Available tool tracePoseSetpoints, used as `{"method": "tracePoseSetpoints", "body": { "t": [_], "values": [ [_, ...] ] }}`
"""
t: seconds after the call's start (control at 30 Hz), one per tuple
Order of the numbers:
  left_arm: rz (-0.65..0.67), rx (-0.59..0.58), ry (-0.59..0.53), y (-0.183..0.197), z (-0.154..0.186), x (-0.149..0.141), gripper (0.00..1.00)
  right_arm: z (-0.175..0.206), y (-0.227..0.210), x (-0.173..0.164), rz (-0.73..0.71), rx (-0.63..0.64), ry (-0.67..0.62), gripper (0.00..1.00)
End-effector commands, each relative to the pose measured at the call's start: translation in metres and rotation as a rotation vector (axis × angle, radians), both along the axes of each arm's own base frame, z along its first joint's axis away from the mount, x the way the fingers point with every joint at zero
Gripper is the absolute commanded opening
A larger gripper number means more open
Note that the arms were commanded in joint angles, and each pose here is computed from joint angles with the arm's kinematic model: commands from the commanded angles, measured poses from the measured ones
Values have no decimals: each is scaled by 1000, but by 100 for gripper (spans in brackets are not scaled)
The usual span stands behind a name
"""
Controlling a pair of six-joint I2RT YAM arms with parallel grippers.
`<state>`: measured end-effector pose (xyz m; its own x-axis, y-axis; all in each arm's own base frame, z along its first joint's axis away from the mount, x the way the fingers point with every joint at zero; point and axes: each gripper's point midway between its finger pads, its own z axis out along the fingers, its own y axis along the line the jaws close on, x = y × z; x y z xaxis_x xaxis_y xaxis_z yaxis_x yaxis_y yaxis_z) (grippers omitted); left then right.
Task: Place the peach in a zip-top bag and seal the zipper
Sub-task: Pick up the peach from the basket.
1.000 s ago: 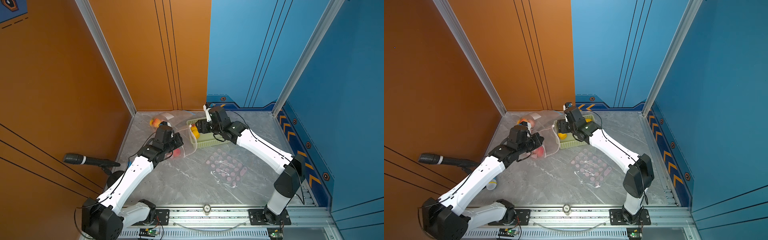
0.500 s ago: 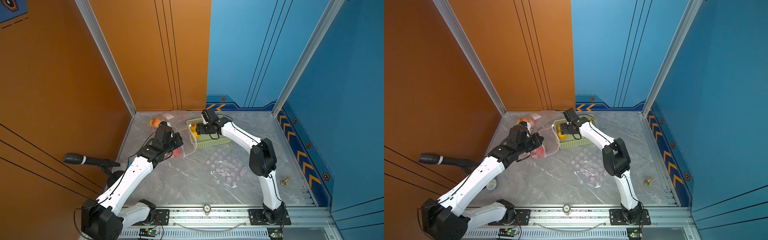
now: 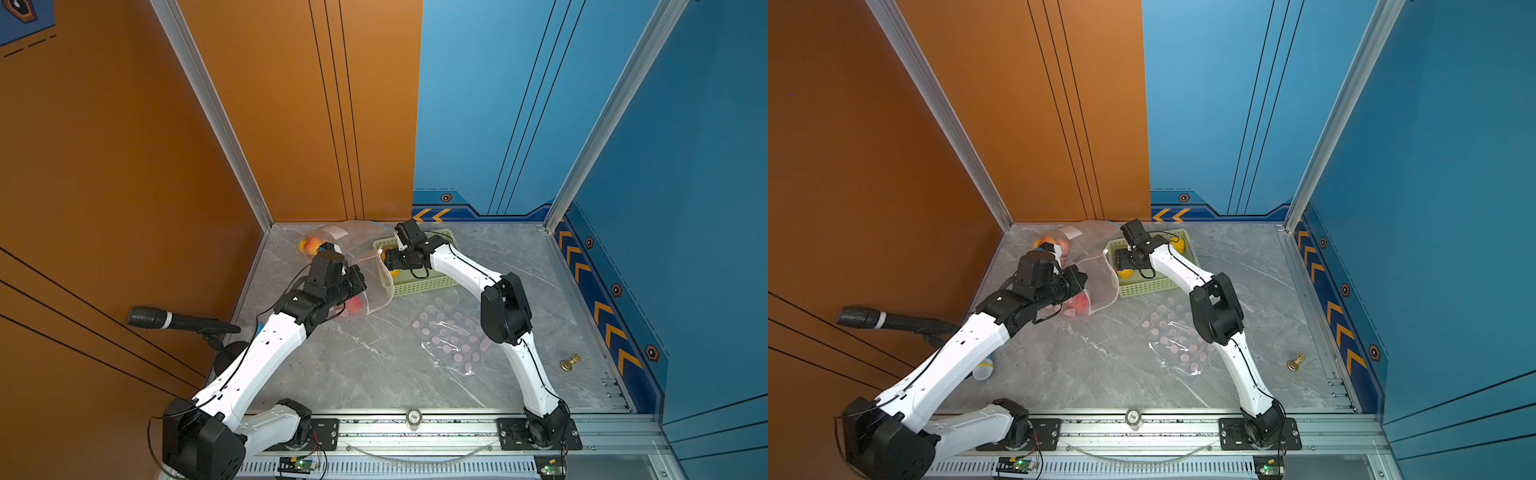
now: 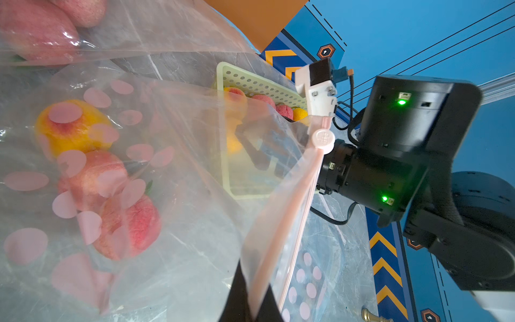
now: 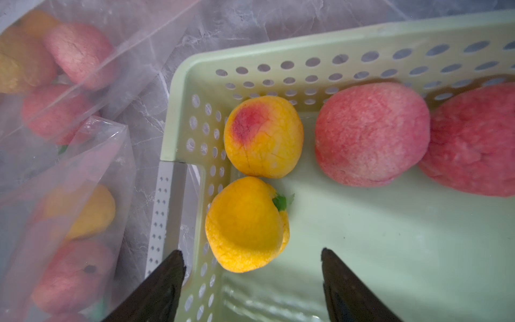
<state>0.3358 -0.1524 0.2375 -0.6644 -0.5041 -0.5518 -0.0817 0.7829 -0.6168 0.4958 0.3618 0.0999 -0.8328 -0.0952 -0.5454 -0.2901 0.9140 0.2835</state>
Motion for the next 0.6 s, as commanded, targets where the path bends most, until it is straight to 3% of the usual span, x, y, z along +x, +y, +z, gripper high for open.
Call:
{"method": "tracePoseSetpoints", "body": {
  "t": [0.0,0.27,0.57],
  "values": [
    [-9,-11,-6,-3,1,-1,0,-10,6,-2,17,2,31,76],
    [-12,-13,-7,-4,2,-2,0,-37,2,0,0,-11,81,69],
    [-11,-12,-3,-4,0,-3,0,-54,0,3,-1,-36,97,71]
  ]
}}
